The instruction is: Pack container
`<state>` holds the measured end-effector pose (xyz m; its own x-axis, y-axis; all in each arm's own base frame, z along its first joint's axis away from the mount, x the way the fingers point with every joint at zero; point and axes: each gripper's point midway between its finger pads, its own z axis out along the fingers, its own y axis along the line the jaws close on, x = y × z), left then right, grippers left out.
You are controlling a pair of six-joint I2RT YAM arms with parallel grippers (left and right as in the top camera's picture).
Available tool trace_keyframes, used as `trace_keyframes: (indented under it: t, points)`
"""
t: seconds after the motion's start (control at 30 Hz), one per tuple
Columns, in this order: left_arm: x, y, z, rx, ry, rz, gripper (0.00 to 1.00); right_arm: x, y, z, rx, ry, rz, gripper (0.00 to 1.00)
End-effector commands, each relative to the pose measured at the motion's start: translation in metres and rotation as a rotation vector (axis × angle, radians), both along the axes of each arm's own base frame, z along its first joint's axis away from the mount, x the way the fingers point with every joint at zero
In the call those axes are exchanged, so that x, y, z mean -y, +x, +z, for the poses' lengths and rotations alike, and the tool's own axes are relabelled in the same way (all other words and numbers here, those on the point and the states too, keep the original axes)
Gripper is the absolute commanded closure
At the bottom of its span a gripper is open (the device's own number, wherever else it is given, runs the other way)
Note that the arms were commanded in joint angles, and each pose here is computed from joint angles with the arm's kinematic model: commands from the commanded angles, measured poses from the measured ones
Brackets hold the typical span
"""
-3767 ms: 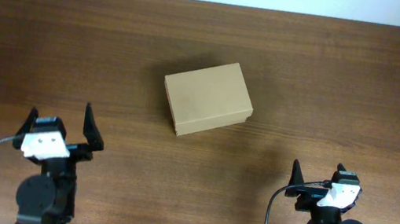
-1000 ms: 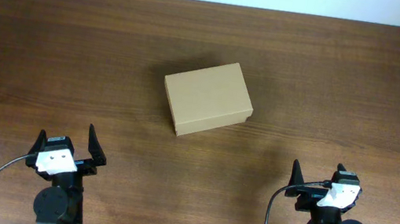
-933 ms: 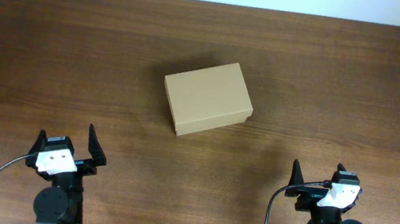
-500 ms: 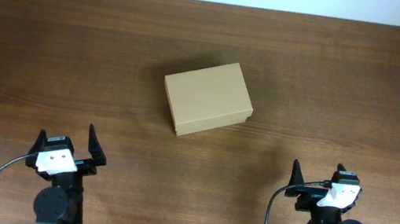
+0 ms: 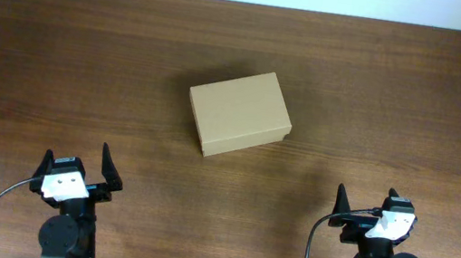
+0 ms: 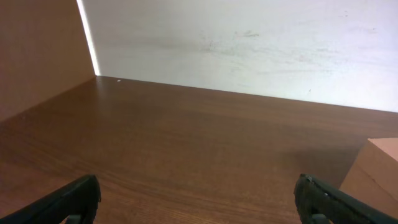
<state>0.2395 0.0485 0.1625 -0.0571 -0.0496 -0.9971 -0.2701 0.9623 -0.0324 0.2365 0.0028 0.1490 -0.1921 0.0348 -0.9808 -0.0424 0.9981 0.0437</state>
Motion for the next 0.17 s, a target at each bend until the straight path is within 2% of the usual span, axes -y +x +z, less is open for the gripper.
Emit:
trace_keyframes:
  t: [0.0,0.13]
  points:
    - [0.0005,0.0000,-0.0007,0.003,-0.003,-0.005,0.01,-0.0037,-0.0002,-0.0011,0.005,0.003,0.019,0.01]
    - [0.0005,0.0000,-0.0007,0.003,-0.003,-0.005,0.00,-0.0037,-0.0002,-0.0011,0.005,0.003,0.019,0.01]
